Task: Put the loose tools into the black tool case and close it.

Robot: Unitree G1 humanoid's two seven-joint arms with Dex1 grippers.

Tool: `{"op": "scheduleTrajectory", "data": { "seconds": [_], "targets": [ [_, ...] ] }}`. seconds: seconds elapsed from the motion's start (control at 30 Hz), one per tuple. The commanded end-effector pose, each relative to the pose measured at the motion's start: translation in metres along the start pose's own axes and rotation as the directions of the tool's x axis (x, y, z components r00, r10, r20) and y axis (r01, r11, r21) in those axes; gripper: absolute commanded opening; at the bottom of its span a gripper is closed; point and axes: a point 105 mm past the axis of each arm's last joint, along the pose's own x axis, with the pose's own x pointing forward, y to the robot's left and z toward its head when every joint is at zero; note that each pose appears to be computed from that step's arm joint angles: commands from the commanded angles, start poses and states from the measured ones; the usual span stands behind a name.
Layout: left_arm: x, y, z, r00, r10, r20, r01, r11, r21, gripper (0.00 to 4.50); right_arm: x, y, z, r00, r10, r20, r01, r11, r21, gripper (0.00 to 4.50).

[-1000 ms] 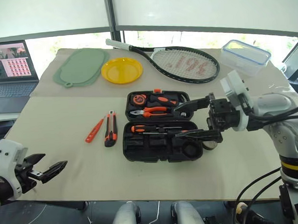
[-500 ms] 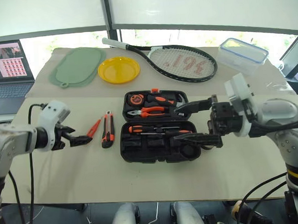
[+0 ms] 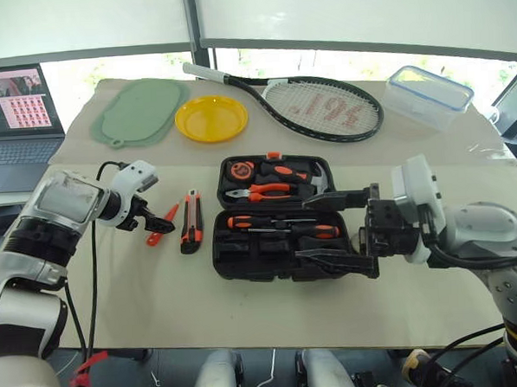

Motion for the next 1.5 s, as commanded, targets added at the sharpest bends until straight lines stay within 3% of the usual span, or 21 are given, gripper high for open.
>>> {"op": "scheduleTrajectory", "data": {
  "seconds": [0.03,0.33,0.5,0.67,0.77,0.8,0.9,1.13,1.5],
  "targets": [
    [0.006,0.000,-0.003,0.998,-0.037,-0.041,0.039,0.999,0.034,3.69,-0.003,0.004,0.008,1.000,-0.006,0.013,0.007,0.999,-0.044,4.50],
    [0.009,0.005,-0.010,0.997,-0.041,-0.058,0.044,0.998,0.037,0.42,-0.003,0.003,0.007,1.000,-0.004,0.003,0.004,0.999,-0.044,4.50],
    [-0.011,0.019,-0.007,1.000,0.015,-0.001,-0.015,0.998,0.054,0.42,-0.007,0.002,0.002,1.000,-0.018,-0.016,0.017,1.000,-0.023,4.50],
    [-0.042,0.018,0.024,0.991,0.018,0.129,-0.049,0.969,0.242,0.42,-0.017,0.001,-0.009,0.997,-0.043,-0.068,0.044,0.999,0.013,4.50],
    [-0.061,-0.017,0.059,0.969,-0.137,0.207,0.018,0.869,0.494,0.42,-0.027,0.002,-0.021,0.990,-0.063,-0.124,0.068,0.997,0.037,4.50],
    [-0.062,-0.046,0.075,0.942,-0.254,0.218,0.069,0.786,0.615,0.42,-0.032,0.000,-0.027,0.985,-0.085,-0.149,0.093,0.995,0.046,4.50],
    [-0.058,-0.099,0.086,0.890,-0.429,0.152,0.170,0.624,0.763,0.42,-0.039,-0.003,-0.035,0.977,-0.132,-0.170,0.144,0.988,0.063,4.50],
    [-0.015,-0.144,0.089,0.886,-0.464,-0.008,0.278,0.517,0.809,0.42,-0.038,-0.001,-0.034,0.974,-0.172,-0.146,0.185,0.979,0.082,4.50],
    [0.021,-0.150,0.085,0.912,-0.383,-0.149,0.353,0.546,0.760,0.42,-0.040,0.002,-0.033,0.961,-0.248,-0.124,0.261,0.959,0.107,4.50]
  ]
}}
